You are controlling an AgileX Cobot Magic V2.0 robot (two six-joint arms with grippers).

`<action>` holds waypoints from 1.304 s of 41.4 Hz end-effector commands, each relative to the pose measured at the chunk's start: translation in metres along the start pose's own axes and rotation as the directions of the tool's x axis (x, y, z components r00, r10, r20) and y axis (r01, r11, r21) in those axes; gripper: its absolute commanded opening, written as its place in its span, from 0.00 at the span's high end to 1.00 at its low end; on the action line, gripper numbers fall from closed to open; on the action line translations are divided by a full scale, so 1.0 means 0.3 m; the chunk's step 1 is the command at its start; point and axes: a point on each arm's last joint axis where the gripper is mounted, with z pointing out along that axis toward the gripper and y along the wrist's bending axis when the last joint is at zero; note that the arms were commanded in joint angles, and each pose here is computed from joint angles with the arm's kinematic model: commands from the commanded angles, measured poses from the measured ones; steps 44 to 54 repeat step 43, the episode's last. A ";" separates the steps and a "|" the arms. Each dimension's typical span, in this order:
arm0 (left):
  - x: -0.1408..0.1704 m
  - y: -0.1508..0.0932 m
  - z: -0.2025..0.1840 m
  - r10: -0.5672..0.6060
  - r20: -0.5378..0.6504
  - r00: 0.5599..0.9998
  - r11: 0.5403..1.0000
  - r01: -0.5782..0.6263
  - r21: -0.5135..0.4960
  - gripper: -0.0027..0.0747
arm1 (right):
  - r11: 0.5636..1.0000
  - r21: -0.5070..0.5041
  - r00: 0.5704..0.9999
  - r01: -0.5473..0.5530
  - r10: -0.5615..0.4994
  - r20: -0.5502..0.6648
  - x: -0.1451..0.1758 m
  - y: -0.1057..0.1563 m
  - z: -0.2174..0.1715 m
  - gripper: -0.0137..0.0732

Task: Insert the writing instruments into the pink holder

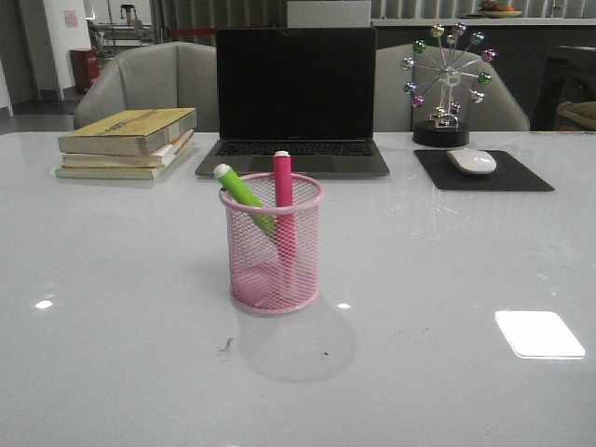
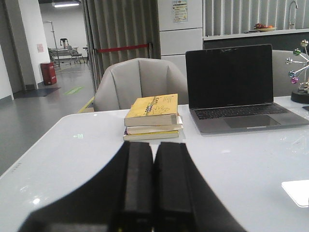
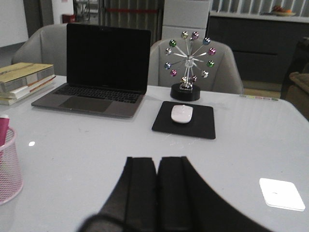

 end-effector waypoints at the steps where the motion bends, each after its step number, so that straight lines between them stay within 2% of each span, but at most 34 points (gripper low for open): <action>1: -0.028 0.004 -0.007 -0.013 0.108 0.994 1.000 0.014 -0.013 0.85 | 1.000 0.023 0.989 0.008 -0.011 0.145 -0.007 -0.005 -0.016 0.78; 9: -0.028 0.004 -0.007 -0.013 0.108 0.994 1.000 0.014 -0.013 0.85 | 1.000 0.021 0.997 0.004 -0.006 0.080 0.083 -0.005 -0.005 0.78; 54: -0.028 0.004 -0.007 -0.013 0.108 0.994 1.000 0.014 -0.013 0.85 | 0.999 0.037 0.995 0.004 -0.008 0.096 0.078 -0.008 -0.005 0.78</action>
